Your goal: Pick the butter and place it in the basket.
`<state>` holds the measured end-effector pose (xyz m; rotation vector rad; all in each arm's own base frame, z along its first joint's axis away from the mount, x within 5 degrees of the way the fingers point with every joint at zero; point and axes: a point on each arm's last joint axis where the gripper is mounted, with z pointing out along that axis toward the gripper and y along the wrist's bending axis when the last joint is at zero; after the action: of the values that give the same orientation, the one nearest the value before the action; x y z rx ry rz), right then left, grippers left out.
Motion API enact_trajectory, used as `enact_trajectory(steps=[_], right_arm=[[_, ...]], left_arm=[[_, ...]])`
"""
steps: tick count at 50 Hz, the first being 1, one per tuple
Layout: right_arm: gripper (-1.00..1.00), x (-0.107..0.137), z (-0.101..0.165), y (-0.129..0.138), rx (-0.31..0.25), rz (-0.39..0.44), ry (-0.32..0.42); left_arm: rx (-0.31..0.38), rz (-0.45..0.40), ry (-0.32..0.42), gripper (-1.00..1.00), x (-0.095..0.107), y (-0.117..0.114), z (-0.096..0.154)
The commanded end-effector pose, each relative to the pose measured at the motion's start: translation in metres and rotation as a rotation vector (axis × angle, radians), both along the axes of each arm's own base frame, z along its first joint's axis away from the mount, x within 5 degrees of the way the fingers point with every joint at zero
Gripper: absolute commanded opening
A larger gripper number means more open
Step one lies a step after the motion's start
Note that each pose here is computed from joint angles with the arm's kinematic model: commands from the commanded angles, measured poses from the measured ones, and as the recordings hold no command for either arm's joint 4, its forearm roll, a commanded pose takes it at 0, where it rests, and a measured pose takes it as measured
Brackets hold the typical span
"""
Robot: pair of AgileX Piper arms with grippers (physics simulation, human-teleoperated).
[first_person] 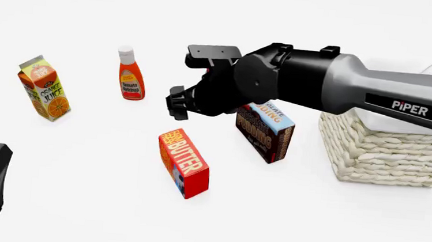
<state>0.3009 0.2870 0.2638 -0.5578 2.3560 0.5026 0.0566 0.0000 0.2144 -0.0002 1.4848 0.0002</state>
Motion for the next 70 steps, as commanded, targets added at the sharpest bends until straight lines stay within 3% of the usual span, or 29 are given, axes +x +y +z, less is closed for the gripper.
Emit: enact_trajectory(steps=[1,70], right_arm=[[1.0,0.009,-0.016,0.001,-0.021,-0.007,0.014],[1.0,0.005,-0.06,0.023,-0.035,0.004,0.071]], left_arm=[[0.0,0.0,0.0,1.0,0.0,0.0,0.0],[0.0,0.0,0.0,1.0,0.0,0.0,0.0]])
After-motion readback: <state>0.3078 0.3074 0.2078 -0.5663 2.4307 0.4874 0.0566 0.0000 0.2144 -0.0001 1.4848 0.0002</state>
